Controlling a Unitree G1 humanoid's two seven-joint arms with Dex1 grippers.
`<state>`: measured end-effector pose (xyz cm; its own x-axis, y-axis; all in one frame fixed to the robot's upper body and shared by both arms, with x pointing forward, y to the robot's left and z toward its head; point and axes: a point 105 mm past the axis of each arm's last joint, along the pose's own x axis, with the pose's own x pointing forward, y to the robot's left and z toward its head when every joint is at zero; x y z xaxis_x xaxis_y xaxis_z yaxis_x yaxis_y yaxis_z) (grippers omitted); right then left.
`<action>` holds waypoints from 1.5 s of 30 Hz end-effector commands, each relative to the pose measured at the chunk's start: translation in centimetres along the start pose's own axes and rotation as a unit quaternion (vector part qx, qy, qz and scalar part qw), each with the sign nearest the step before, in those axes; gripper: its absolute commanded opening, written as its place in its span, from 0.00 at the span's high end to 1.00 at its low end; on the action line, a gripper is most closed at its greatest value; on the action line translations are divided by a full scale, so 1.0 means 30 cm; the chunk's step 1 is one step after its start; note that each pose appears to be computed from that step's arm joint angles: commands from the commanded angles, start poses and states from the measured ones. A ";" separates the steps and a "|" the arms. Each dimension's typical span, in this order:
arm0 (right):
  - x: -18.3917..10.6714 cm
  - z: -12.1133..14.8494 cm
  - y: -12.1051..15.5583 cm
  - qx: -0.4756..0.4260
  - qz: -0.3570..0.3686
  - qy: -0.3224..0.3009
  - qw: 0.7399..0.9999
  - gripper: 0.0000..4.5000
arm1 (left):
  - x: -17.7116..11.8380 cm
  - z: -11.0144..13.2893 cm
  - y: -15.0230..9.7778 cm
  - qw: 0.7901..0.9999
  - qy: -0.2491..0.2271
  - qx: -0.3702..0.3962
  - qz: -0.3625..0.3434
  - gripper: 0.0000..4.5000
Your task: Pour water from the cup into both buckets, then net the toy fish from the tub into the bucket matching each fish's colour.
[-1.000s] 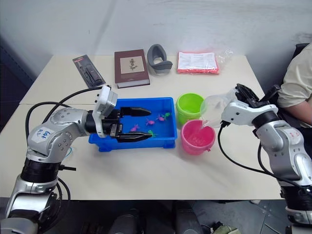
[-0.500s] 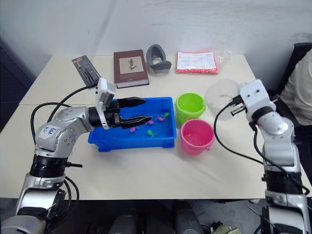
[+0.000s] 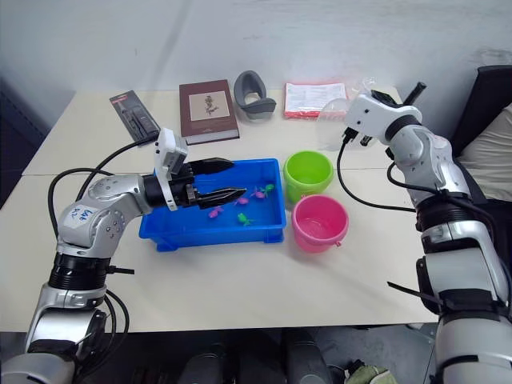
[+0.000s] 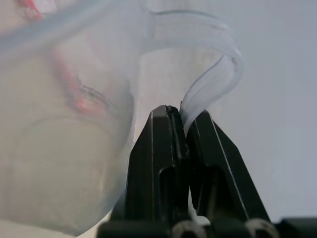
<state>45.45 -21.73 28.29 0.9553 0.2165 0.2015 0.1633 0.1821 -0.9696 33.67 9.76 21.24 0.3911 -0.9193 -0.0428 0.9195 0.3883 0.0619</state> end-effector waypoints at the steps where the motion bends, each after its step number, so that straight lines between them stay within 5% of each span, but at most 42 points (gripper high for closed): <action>1: 0.006 0.046 -0.085 -0.088 -0.050 -0.043 0.994 0.99 | -0.015 0.044 -0.012 1.000 -0.014 0.026 0.002 0.00; 5: 0.007 0.076 -0.109 -0.163 -0.077 -0.069 0.981 0.99 | -0.015 0.043 -0.013 1.000 -0.014 0.025 0.004 0.00; 28: 0.006 0.164 -0.133 -0.224 -0.106 -0.128 0.960 0.99 | 0.000 0.047 -0.025 1.000 -0.017 0.023 -0.006 0.00; 32: 0.008 0.086 -0.131 -0.086 -0.097 -0.074 0.989 0.99 | 0.001 0.046 -0.033 1.000 -0.020 0.023 -0.009 0.00; 35: -0.013 -0.043 -0.073 0.156 -0.084 0.009 0.984 0.99 | 0.003 0.064 -0.048 0.999 -0.033 0.019 -0.022 0.00; 38: -0.053 -0.129 -0.001 0.301 -0.066 0.059 0.949 0.99 | 0.002 0.084 -0.065 0.998 -0.046 0.014 -0.035 0.00; 45: -0.270 -0.276 0.207 0.584 -0.054 0.147 0.797 0.99 | -0.023 0.117 -0.156 0.992 -0.056 0.001 -0.114 0.00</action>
<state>41.84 -29.67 17.49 0.9984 -0.0570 0.0064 0.0570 0.9721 -0.2276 30.18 8.47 23.55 0.2221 -0.9744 0.0344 0.9740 0.2234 0.0387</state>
